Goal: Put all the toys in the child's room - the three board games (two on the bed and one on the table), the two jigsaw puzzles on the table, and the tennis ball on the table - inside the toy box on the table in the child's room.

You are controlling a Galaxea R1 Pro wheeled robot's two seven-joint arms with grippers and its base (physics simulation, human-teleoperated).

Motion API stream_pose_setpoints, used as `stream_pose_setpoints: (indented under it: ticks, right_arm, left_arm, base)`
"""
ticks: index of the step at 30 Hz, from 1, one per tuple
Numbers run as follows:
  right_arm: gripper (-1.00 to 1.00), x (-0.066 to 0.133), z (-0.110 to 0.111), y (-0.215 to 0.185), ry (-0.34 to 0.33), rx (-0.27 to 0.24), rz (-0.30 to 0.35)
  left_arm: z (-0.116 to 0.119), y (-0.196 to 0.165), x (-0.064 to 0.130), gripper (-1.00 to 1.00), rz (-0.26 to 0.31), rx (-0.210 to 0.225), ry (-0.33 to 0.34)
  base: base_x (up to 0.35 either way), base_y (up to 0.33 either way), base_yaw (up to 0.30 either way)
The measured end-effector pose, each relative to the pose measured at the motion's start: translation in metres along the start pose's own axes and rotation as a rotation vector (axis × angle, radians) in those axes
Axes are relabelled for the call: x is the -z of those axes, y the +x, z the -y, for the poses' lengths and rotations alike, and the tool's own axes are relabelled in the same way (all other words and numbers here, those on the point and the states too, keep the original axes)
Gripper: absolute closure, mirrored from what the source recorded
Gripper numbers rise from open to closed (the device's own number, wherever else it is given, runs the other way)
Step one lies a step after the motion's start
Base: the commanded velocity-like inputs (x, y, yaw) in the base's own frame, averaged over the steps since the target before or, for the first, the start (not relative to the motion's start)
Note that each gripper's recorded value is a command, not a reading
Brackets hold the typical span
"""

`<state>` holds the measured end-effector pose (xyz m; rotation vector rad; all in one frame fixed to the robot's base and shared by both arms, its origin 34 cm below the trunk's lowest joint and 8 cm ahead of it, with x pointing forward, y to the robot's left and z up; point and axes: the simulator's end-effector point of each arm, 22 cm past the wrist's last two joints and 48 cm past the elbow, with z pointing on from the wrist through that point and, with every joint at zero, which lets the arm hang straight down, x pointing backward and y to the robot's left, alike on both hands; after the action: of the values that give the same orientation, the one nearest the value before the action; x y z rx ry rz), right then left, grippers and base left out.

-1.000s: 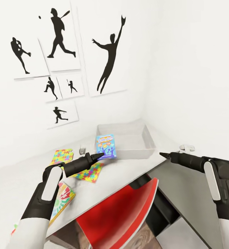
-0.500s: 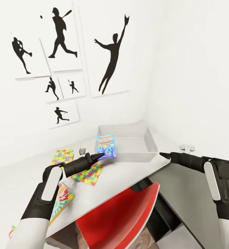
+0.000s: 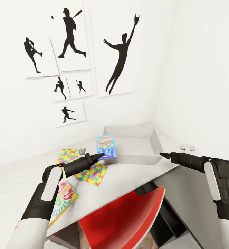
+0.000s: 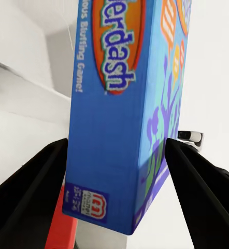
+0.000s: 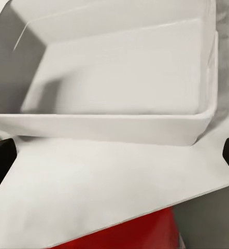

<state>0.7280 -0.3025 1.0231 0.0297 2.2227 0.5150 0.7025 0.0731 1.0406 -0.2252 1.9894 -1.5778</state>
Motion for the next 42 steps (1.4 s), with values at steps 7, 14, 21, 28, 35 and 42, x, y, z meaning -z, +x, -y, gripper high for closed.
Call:
stream_pose_setpoints:
  ticks: [7, 14, 21, 28, 35, 42]
  right_arm:
    - [-1.00, 0.000, 0.000, 0.000, -0.001, 0.000, 0.000]
    - [-1.00, 0.000, 0.000, 0.000, -0.001, 0.000, 0.000]
    - [-1.00, 0.000, 0.000, 0.000, -0.001, 0.000, 0.000]
    - [-1.00, 0.001, 0.001, 0.000, 0.002, 0.000, 0.000]
    - [-1.00, 0.001, 0.003, -0.008, -0.007, -0.021, 0.015]
    - [-1.00, 0.004, 0.009, -0.011, 0.001, -0.035, 0.026]
  left_arm:
    - [0.001, 0.000, 0.000, 1.00, 0.000, -0.001, 0.001]
    - [0.000, 0.000, 0.000, 1.00, 0.001, 0.000, 0.001]
    - [0.000, 0.000, 0.000, 1.00, 0.001, -0.001, 0.001]
    - [0.001, 0.000, 0.000, 1.00, 0.001, 0.000, 0.002]
    - [0.009, -0.018, 0.009, 1.00, 0.038, -0.024, 0.025]
    - [0.018, -0.022, 0.011, 1.00, 0.046, -0.051, 0.039]
  base:
    - [0.105, 0.040, 0.024]
    - [0.035, 0.014, 0.006]
    - [0.008, 0.003, 0.007]
    - [0.001, 0.001, 0.001]
    - [0.000, 0.000, 0.000]
    - [0.000, 0.000, 0.000]
